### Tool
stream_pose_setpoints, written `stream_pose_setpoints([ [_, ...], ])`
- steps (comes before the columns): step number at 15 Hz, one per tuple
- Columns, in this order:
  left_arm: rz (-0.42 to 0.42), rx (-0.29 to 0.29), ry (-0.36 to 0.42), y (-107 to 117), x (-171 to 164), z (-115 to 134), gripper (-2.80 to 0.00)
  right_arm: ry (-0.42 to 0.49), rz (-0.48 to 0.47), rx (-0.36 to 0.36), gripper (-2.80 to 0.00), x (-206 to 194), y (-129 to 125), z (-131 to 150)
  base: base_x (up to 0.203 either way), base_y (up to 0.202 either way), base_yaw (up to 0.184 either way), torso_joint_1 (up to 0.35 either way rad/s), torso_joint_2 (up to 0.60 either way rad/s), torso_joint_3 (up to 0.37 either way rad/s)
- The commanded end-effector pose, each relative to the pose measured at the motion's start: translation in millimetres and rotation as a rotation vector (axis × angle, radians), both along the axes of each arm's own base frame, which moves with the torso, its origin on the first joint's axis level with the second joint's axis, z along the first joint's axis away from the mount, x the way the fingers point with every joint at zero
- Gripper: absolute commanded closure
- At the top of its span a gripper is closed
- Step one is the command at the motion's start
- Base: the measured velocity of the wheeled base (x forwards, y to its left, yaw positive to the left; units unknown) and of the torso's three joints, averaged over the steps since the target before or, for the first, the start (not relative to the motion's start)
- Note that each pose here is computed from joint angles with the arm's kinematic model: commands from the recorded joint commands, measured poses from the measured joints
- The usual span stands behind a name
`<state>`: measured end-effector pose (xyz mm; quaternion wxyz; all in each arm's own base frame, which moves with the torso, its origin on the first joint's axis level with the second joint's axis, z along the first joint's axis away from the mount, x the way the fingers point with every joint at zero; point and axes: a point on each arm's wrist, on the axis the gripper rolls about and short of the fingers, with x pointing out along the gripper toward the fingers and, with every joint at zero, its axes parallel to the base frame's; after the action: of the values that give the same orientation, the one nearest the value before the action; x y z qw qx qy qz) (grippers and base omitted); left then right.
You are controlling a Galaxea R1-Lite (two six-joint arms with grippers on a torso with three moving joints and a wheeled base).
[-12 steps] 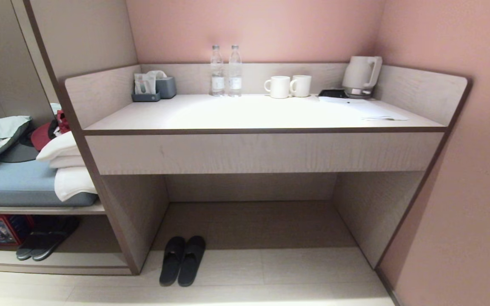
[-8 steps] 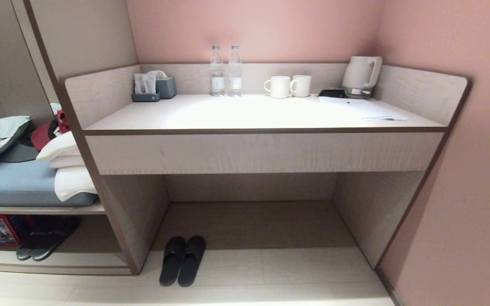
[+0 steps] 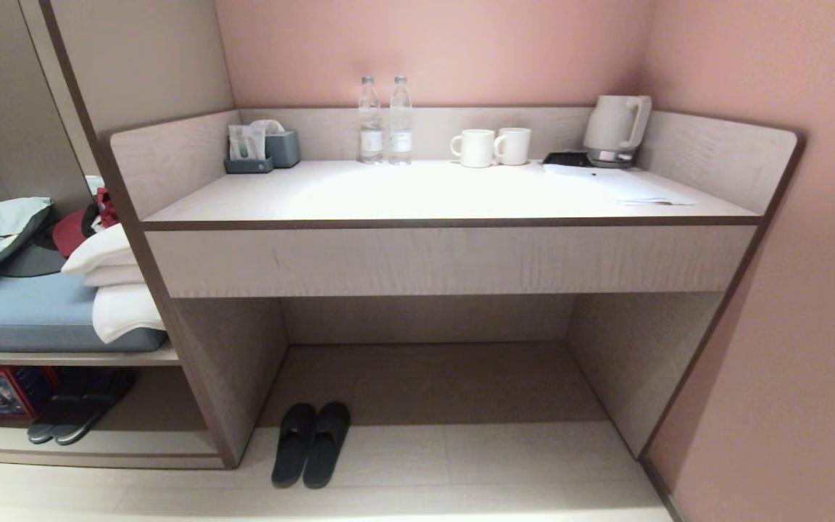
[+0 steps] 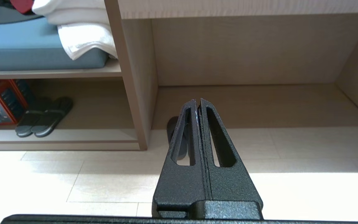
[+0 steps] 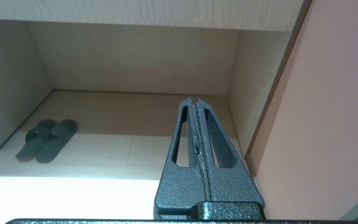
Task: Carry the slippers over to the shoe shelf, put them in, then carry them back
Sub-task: Pick up the slippers on the floor
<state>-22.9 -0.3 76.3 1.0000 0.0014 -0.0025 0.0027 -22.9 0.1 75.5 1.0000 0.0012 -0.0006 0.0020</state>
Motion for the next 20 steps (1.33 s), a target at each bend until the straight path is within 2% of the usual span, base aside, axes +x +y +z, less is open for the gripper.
stream_pose_setpoints([
  [1,0.001,0.0,-0.001,0.0,-0.1,0.1,0.0,0.0,0.002,0.0,0.0,0.0,0.0,0.0,0.0,0.0,0.0,-0.002,0.0,-0.086],
  [20,-0.001,0.008,0.001,0.0,-0.1,-0.1,0.0,0.0,0.001,-0.001,0.0,0.0,0.0,0.0,0.0,0.0,0.0,0.003,0.0,-0.191],
])
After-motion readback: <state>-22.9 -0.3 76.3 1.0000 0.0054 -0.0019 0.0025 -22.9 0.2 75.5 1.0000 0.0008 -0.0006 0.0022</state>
